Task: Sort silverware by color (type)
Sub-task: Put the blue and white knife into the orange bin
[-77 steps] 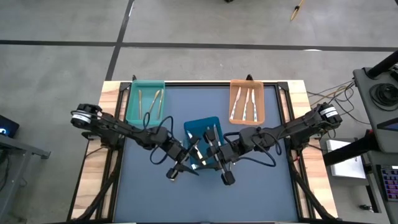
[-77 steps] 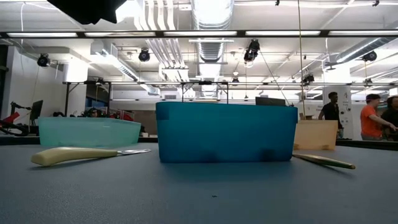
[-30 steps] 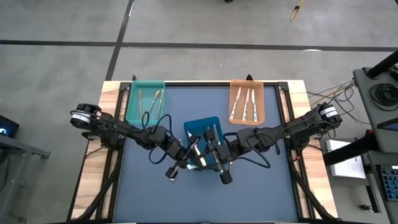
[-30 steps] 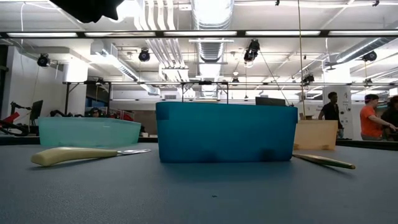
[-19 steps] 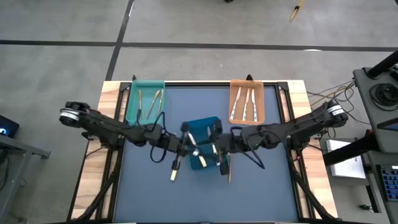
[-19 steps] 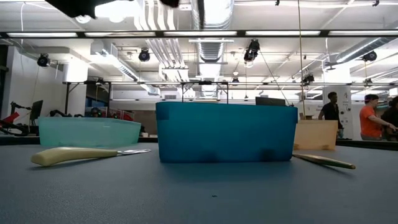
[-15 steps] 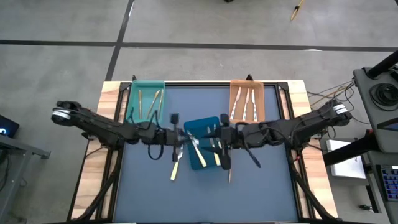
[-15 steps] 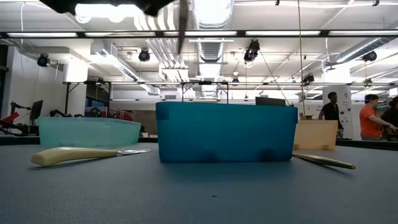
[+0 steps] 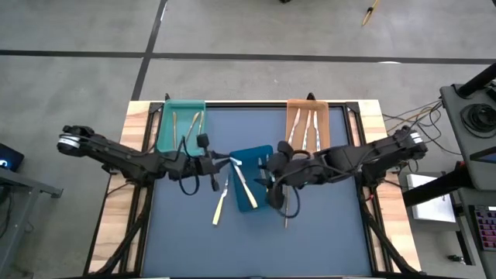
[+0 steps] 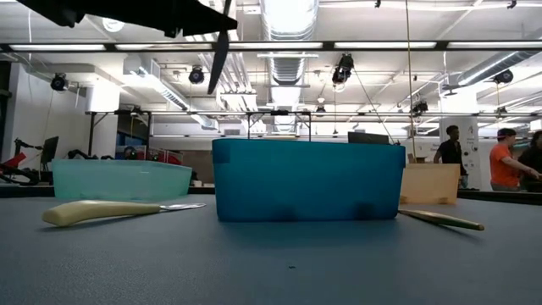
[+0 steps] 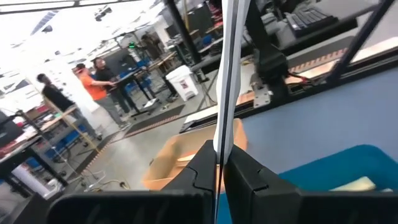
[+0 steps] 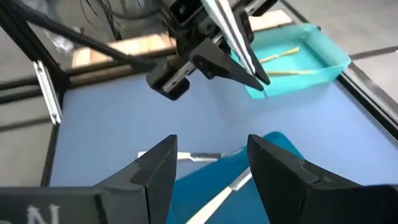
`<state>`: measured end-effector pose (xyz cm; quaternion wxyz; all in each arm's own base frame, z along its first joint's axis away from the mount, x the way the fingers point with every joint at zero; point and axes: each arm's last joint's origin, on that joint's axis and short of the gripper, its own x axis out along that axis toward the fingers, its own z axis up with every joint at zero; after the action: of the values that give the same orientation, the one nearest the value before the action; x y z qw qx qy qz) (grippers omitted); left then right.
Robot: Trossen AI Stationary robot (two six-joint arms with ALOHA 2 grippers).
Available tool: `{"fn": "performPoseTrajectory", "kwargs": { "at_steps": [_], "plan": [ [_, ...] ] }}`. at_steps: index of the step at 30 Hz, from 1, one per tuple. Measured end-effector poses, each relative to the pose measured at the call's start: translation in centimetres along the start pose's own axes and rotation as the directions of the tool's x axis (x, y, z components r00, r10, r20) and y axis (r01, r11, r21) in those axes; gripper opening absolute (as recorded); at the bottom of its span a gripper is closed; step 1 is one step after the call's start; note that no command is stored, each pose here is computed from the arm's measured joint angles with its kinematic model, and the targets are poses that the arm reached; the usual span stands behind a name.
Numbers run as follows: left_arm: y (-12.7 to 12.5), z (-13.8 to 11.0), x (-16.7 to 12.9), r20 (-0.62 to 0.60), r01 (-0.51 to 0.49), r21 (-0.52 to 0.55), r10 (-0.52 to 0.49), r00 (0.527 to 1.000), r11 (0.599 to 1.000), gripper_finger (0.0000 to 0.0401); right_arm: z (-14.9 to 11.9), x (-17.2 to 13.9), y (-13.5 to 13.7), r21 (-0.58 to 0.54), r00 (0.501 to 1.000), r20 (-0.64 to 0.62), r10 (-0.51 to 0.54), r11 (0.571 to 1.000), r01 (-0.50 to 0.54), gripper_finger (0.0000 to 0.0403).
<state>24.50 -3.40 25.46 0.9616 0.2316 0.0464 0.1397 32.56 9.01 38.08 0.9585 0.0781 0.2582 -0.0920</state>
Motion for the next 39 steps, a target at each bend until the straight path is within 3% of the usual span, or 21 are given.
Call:
{"fn": "performPoseTrajectory", "kwargs": {
  "at_steps": [6,17,29,39],
  "plan": [
    [-0.9,-0.3,1.0,-0.013,0.054,0.017,-0.053,0.998,0.998,0.0000,2.1,1.9,1.7,-0.045,0.994,-0.101,-0.040,0.998,0.036,0.0185],
    [-1.5,0.2,1.7,0.013,0.125,0.008,-0.125,0.992,0.992,0.0000,6.1,1.3,2.7,-0.062,0.976,-0.175,-0.133,0.990,0.123,0.0185],
    [-1.4,0.5,1.6,0.052,0.144,-0.020,-0.143,0.988,0.989,0.0000,6.2,1.6,3.0,-0.165,0.979,-0.163,-0.120,0.982,0.093,0.0185],
    [-1.9,0.3,2.1,0.072,0.168,-0.029,-0.165,0.984,0.985,0.0000,6.5,1.7,3.1,-0.170,0.986,-0.131,-0.104,0.982,0.081,0.0160]
  ]
}}
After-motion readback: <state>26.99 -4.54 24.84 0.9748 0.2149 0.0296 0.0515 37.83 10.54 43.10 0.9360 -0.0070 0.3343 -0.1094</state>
